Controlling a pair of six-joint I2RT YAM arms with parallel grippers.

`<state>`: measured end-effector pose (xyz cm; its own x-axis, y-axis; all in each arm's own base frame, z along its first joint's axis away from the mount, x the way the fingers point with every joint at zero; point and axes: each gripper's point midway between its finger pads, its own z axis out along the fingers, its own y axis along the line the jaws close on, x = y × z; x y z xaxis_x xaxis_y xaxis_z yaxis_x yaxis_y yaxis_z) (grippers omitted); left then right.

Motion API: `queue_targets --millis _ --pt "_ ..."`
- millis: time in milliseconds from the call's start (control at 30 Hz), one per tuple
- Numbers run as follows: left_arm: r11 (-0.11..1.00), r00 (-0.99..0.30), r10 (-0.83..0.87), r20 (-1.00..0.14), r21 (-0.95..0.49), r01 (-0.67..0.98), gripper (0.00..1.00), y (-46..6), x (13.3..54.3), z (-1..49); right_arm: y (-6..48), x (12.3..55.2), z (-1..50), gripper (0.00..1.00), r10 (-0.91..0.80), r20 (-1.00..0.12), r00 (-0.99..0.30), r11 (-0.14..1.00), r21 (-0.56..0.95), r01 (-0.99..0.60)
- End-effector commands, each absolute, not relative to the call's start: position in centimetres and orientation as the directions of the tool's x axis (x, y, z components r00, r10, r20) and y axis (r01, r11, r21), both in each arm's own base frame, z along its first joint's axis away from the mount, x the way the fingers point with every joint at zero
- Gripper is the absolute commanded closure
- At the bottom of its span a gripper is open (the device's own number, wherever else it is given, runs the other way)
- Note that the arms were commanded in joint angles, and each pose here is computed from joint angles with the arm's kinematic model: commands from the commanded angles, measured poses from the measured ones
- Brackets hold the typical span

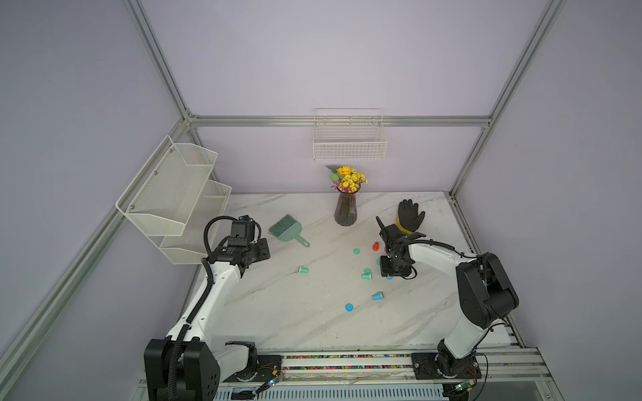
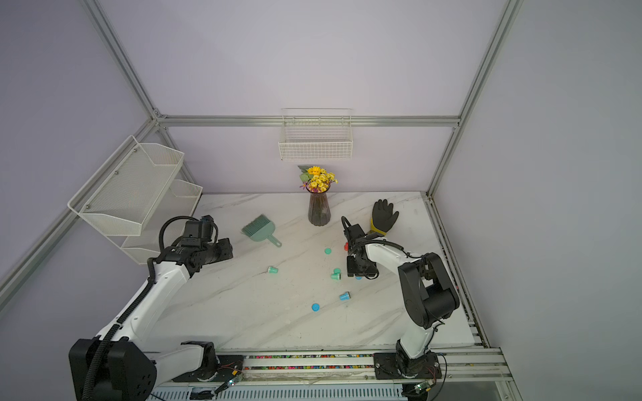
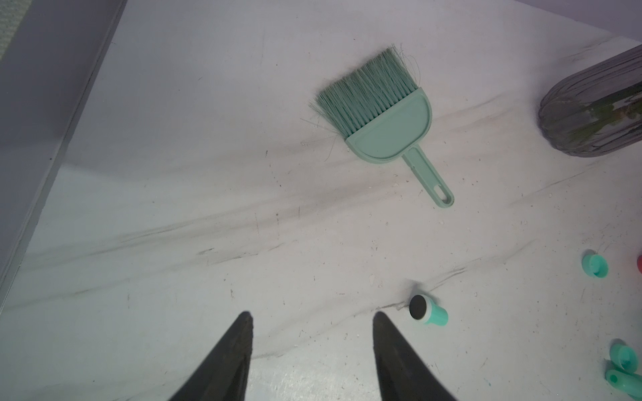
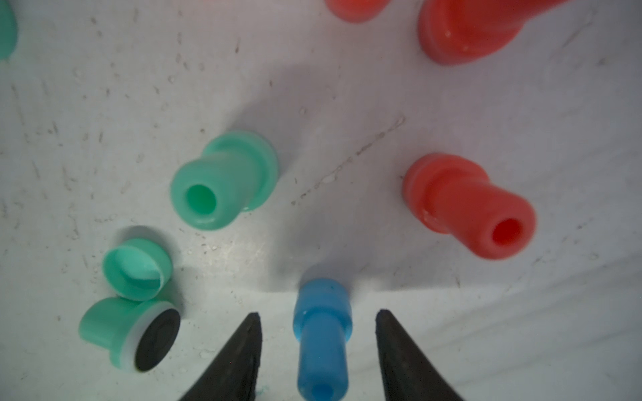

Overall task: Close the stamp cap
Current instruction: Place the stamp at the center of the board, then pick up the stamp from the center of the board.

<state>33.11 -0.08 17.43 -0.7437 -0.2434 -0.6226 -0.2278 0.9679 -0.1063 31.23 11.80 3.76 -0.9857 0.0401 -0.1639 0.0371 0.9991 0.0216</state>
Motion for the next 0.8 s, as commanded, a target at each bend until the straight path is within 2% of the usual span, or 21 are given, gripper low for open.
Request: queue_targets --millis 0,200,467,533,600,667,767 --pt "0.970 -0.717 -0.234 -0.656 -0.112 -0.214 0.44 0.1 33.6 18.8 11.6 32.0 6.8 0.39 0.052 -0.227 -0.973 0.999 0.021 0.049" --pt "0.971 -0.715 -0.234 -0.658 -0.116 -0.211 0.44 0.0 33.6 18.9 13.1 29.4 10.4 0.39 0.034 -0.264 -0.964 0.999 0.016 0.031" --pt "0.972 -0.722 -0.232 -0.652 -0.130 -0.196 0.44 -0.4 33.6 18.8 18.1 24.1 9.2 0.41 -0.018 -0.233 -0.972 1.000 0.004 -0.019" --pt "0.973 -0.723 -0.231 -0.651 -0.135 -0.189 0.44 -0.5 33.6 18.9 18.5 23.8 9.4 0.41 0.049 -0.268 -0.962 0.999 0.012 0.048" --pt "0.973 -0.722 -0.228 -0.653 -0.134 -0.186 0.44 -0.5 33.7 18.9 19.0 23.7 9.1 0.39 0.202 -0.285 -0.937 0.979 0.091 0.184" --pt "0.973 -0.720 -0.229 -0.655 -0.133 -0.188 0.44 -0.5 33.6 19.0 18.2 23.3 8.7 0.41 0.347 -0.323 -0.881 0.937 0.081 0.339" --pt "0.973 -0.716 -0.229 -0.659 -0.137 -0.186 0.44 -0.5 33.6 19.2 17.7 22.5 7.5 0.43 0.494 -0.316 -0.810 0.865 0.081 0.496"
